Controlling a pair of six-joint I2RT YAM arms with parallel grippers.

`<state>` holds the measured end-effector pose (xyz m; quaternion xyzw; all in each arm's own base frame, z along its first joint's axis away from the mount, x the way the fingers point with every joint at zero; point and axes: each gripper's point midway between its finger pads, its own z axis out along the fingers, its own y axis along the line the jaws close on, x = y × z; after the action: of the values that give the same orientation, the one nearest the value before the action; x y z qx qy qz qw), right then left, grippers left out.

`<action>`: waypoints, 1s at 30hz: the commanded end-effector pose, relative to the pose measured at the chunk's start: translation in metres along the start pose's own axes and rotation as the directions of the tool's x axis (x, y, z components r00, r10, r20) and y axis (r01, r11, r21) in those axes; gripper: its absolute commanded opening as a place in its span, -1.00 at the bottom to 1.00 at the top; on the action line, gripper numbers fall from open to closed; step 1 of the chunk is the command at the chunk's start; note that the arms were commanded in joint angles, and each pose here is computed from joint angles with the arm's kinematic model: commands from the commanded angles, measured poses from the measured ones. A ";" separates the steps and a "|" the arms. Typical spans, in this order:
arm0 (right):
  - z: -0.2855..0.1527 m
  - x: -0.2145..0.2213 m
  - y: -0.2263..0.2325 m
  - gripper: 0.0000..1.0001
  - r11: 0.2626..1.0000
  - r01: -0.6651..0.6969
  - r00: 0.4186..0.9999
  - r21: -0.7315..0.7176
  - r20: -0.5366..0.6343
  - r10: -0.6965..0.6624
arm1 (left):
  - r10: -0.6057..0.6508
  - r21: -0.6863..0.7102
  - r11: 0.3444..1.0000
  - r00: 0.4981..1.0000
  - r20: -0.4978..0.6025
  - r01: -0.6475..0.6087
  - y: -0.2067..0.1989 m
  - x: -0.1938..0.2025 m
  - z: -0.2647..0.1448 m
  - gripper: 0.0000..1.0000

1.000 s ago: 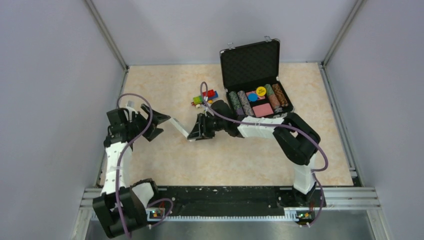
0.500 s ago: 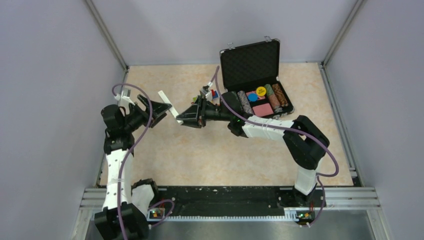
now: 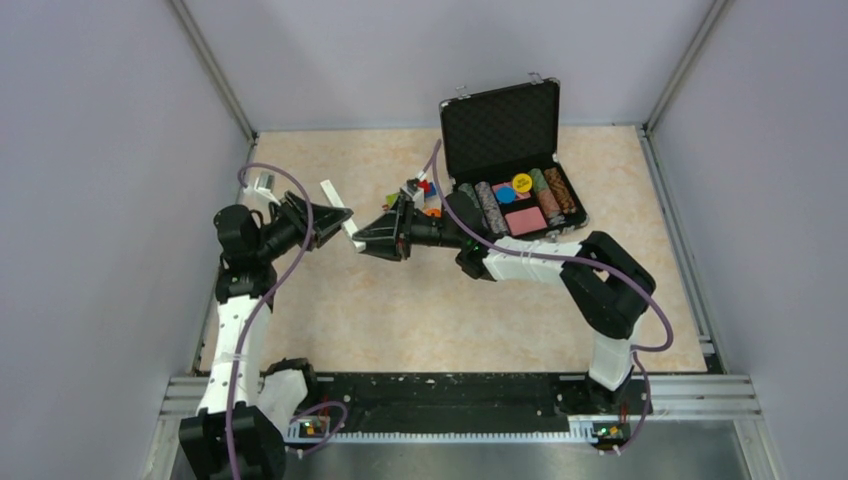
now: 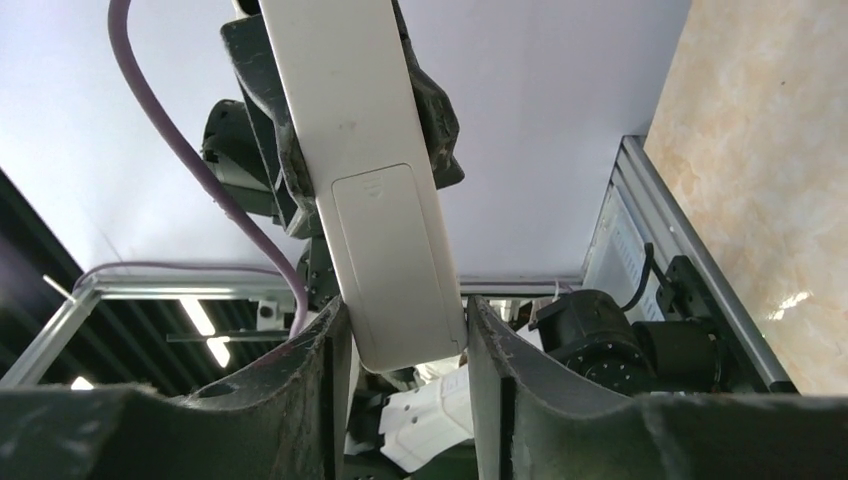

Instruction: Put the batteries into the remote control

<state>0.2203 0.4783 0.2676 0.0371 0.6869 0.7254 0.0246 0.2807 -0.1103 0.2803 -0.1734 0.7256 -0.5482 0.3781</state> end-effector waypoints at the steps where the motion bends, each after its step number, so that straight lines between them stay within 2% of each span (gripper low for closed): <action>1: -0.003 0.006 -0.001 -0.12 0.999 -0.033 0.999 0.011 0.000 0.033 | 0.099 -0.040 0.994 0.994 0.051 -0.097 0.012 -0.011 0.003 -1.00; 3: -0.010 0.004 -0.019 0.18 0.997 -0.035 0.999 0.064 0.040 0.032 | 0.093 -0.120 0.989 0.994 0.049 -0.087 0.029 -0.009 0.002 -1.00; 5: -0.019 0.002 -0.039 0.28 0.990 -0.048 0.997 0.134 0.071 0.038 | 0.089 -0.237 0.969 0.995 0.045 -0.076 0.053 -0.008 -0.002 -1.00; 10: -0.058 -0.008 -0.085 0.35 0.946 -0.080 0.984 0.315 0.178 0.024 | 0.068 -0.511 0.858 0.998 0.018 -0.049 0.110 0.001 -0.015 -1.00; 16: -0.113 -0.026 -0.101 0.39 0.819 0.057 0.945 0.571 0.234 -0.229 | 0.009 -0.779 0.624 0.997 -0.075 -0.064 0.174 0.038 -0.010 -1.00; 18: -0.129 -0.028 -0.100 0.39 0.777 0.082 0.927 0.624 0.239 -0.289 | -0.022 -0.820 0.568 0.995 -0.098 -0.068 0.189 0.049 -0.005 -1.00; 24: -0.166 -0.033 -0.095 0.39 0.677 0.119 0.876 0.727 0.245 -0.416 | -0.003 -0.891 0.415 0.980 -0.201 -0.182 0.220 0.071 0.004 -1.00; 28: -0.178 -0.034 -0.090 0.39 0.649 0.127 0.853 0.750 0.252 -0.458 | -0.013 -0.898 0.360 0.961 -0.275 -0.252 0.234 0.088 0.006 -0.98; 30: -0.183 -0.034 -0.088 0.39 0.643 0.126 0.847 0.756 0.256 -0.467 | -0.021 -0.901 0.335 0.954 -0.299 -0.275 0.241 0.094 0.004 -0.85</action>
<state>0.2295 0.3184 0.1572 0.0898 0.8852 0.3896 0.2379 0.2526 -0.0982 0.0240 -0.2326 0.9611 -0.0557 0.1382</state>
